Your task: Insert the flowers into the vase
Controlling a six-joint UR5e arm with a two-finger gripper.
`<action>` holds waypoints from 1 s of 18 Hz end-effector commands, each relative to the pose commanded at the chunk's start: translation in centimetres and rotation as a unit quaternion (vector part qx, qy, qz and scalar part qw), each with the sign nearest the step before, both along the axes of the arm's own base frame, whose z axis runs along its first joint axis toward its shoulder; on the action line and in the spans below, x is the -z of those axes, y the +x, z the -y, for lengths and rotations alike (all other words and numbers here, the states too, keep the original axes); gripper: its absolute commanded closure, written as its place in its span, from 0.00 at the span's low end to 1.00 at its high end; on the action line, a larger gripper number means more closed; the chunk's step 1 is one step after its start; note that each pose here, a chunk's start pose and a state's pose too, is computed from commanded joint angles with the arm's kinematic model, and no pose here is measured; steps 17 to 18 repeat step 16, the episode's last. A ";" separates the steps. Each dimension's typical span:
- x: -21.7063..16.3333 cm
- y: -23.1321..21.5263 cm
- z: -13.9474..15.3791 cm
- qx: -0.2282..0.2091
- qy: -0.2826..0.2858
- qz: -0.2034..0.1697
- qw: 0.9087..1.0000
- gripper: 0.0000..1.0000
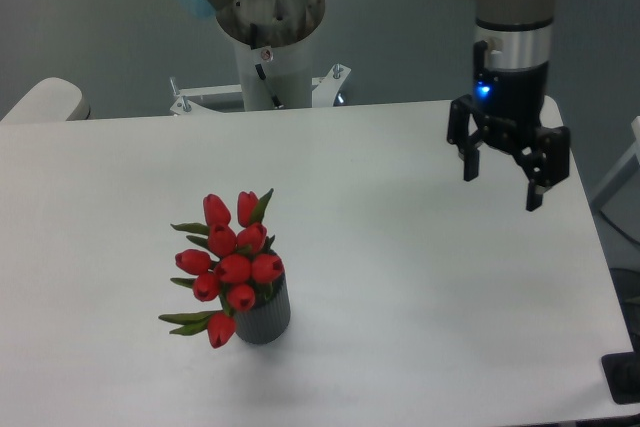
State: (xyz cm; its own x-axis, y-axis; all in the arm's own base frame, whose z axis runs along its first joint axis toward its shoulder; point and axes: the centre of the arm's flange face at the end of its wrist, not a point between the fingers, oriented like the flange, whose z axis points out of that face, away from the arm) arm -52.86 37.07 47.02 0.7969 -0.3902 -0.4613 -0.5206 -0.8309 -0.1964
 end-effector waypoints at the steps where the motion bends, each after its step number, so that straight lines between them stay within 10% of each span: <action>1: 0.1 -0.5 0.0 0.011 -0.006 -0.003 1.000 0.00; 7: 1.0 -2.2 2.3 0.095 -0.050 -0.035 0.994 0.00; 18: 1.3 -1.8 2.3 0.092 -0.067 -0.037 0.993 0.00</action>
